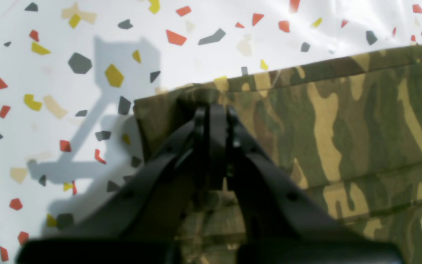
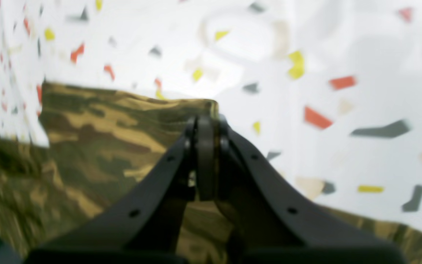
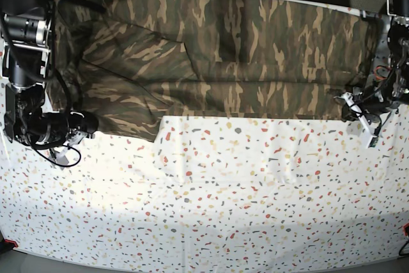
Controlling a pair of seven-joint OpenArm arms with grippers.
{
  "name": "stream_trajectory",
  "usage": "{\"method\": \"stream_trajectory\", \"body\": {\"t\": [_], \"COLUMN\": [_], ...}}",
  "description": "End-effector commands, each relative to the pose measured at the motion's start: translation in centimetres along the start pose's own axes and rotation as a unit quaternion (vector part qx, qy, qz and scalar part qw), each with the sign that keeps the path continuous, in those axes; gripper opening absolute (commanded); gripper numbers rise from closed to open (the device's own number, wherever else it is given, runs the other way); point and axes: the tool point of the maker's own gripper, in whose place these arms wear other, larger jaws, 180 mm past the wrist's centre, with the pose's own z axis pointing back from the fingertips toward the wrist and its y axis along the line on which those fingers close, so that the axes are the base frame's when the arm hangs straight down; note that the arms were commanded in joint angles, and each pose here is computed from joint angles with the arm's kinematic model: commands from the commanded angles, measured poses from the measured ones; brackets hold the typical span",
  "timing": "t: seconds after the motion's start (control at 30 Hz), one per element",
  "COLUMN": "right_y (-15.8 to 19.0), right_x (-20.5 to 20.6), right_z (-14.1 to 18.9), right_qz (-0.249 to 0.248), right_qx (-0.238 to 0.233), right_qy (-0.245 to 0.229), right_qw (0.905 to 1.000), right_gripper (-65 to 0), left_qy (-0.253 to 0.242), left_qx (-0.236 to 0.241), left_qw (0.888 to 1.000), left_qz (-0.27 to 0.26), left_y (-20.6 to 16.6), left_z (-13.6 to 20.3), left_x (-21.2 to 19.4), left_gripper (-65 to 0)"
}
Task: Fold the T-shirt properly
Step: 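Regrasp the folded edge with both grippers and pull it toward the collar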
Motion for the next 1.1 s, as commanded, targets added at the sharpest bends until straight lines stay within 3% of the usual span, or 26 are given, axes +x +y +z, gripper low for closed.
{"method": "stream_trajectory", "body": {"t": [0.0,0.13,0.27,0.47,0.57,0.67,0.8,1.07], "right_y": [0.0,1.0,2.3,5.8,7.5,9.1,9.5,9.1], "right_x": [1.8,2.5,2.8,1.4,-0.7,-2.2,-3.2,-6.4], "right_z": [1.2,1.6,2.3,3.6,4.0,4.9,6.9,10.9], "right_qz": [0.008,-0.003,0.021,0.083,0.11,0.126,0.141,0.163], "right_qx": [0.001,0.033,0.045,0.075,0.096,0.118,0.11,0.063], "right_qy": [-0.022,-0.05,-0.06,-0.054,-0.028,-0.025,-0.055,-0.088], "right_qw": [0.9997,0.9982,0.997,0.9922,0.9889,0.9846,0.9823,0.9807], "right_gripper": [-65.0,-65.0,-65.0,-65.0,-65.0,-65.0,-65.0,-65.0], "left_qy": [-0.029,-0.03,-0.035,-0.046,-0.054,-0.046,-0.03,-0.025], "left_qx": [0.004,0.004,0.003,0.002,0.01,0.053,0.087,0.097], "left_qw": [1.0,1.0,0.999,0.999,0.998,0.996,0.993,0.987], "left_qz": [-0.001,0.0,-0.006,-0.027,-0.033,-0.049,-0.08,-0.124], "left_y": [0.6,0.6,0.4,-0.7,-1.2,-0.5,-0.2,-1.7], "left_z": [0.7,0.7,0.9,1.9,2.8,3.8,5.1,7.1], "left_x": [2.0,2.1,2.5,4.0,4.4,3.7,2.0,0.9], "left_gripper": [-65.0,-65.0,-65.0,-65.0,-65.0,-65.0,-65.0,-65.0]}}
